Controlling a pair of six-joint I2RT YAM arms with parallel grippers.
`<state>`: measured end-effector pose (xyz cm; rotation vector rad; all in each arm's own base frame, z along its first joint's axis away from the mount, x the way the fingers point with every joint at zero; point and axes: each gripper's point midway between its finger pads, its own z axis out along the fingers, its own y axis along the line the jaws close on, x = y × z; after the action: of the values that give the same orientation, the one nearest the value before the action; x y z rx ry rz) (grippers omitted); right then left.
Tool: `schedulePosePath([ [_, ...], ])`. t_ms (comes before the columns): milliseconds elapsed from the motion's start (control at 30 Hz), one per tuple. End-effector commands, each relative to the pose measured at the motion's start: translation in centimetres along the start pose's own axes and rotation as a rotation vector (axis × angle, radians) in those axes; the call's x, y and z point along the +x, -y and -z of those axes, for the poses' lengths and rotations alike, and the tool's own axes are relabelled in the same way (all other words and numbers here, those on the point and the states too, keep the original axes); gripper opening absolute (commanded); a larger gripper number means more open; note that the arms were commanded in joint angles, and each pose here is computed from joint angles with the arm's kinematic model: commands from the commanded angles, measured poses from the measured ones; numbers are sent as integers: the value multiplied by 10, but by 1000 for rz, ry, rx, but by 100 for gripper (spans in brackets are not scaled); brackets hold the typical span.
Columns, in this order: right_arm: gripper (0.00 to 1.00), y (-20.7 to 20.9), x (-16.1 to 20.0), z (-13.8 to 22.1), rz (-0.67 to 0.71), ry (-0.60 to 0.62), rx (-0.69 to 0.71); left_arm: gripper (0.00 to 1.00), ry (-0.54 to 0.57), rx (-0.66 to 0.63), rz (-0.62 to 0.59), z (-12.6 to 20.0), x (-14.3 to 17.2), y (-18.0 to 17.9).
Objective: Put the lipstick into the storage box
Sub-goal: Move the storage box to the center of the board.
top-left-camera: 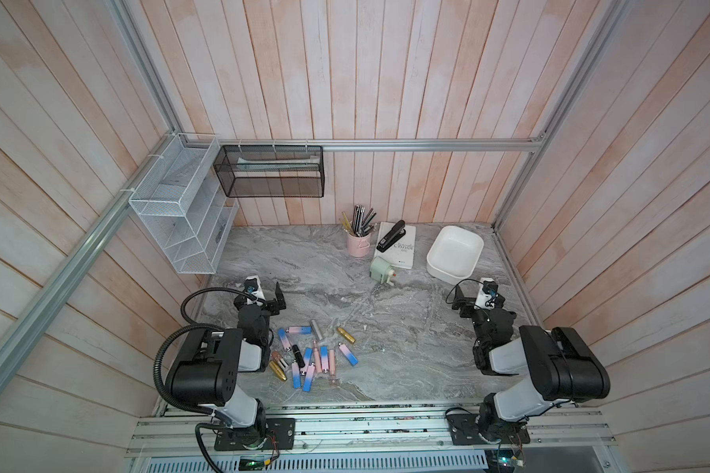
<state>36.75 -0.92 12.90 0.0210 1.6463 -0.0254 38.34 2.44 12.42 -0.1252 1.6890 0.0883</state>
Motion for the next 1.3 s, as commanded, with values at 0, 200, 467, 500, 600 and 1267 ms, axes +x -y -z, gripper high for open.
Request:
schedulePosePath([
  [0, 98, 0, -4, -3, -7, 7, -6, 100, 32, 20, 7, 3, -9, 4],
  [200, 98, 0, -4, -3, -8, 9, -5, 100, 25, -6, 9, 1, -8, 1],
  [467, 98, 0, -3, -3, -8, 6, -6, 100, 25, -5, 5, 1, -8, 2],
  [500, 98, 0, -4, -3, -8, 7, -5, 100, 26, -5, 5, 1, -8, 1],
  [600, 98, 0, -3, -3, -8, 6, -5, 100, 27, -5, 6, 1, -8, 2],
  [1267, 98, -5, -31, 4, 89, 35, 162, 100, -3, 37, -122, -9, -79, 35],
])
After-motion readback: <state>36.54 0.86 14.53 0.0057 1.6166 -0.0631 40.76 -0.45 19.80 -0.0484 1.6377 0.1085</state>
